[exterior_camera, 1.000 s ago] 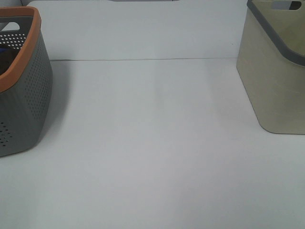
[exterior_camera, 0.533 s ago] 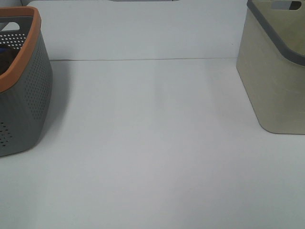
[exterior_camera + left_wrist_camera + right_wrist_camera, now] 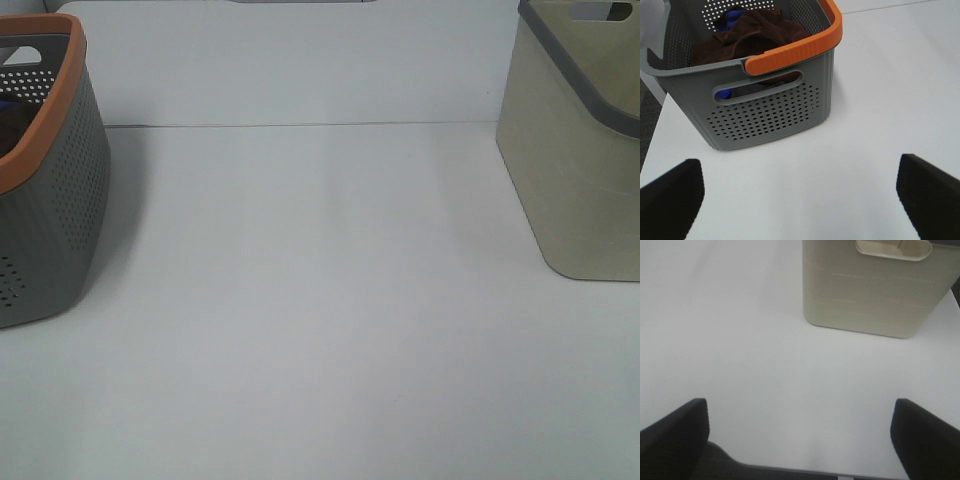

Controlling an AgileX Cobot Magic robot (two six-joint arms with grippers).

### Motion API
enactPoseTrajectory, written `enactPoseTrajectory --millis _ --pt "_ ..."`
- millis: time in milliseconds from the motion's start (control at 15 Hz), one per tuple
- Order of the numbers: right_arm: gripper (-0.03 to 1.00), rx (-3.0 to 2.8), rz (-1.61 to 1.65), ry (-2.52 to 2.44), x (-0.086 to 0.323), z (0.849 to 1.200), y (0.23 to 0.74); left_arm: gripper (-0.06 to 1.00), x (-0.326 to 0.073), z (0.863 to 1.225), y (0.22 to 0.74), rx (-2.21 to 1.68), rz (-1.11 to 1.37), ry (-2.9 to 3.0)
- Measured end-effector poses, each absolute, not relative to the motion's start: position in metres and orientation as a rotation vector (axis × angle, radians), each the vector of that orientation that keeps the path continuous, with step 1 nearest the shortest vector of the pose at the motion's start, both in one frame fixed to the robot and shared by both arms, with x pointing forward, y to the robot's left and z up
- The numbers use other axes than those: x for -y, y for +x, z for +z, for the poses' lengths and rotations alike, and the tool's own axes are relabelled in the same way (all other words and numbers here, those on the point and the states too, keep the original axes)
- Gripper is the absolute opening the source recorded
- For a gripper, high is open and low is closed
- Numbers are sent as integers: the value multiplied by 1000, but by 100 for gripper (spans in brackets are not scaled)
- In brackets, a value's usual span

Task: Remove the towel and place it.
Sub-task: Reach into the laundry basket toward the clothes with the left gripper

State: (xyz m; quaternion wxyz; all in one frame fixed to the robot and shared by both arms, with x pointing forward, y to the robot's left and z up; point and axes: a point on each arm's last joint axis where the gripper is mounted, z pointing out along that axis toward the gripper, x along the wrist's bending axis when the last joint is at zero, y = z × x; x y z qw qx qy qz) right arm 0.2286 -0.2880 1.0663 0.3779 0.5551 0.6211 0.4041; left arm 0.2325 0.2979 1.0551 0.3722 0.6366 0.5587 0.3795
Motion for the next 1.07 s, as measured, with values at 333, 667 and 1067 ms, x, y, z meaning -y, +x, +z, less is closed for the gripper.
enactPoseTrajectory --millis 333,667,1067 --pt "96 -1639 1001 1467 288 1054 232 99 -298 1055 232 -1430 973 1634" --pt "96 -1632 1006 1462 288 1054 232 99 -298 1055 232 -1430 973 1634" --pt "96 -1632 1006 1462 288 1054 232 99 -298 1055 232 -1429 970 1633"
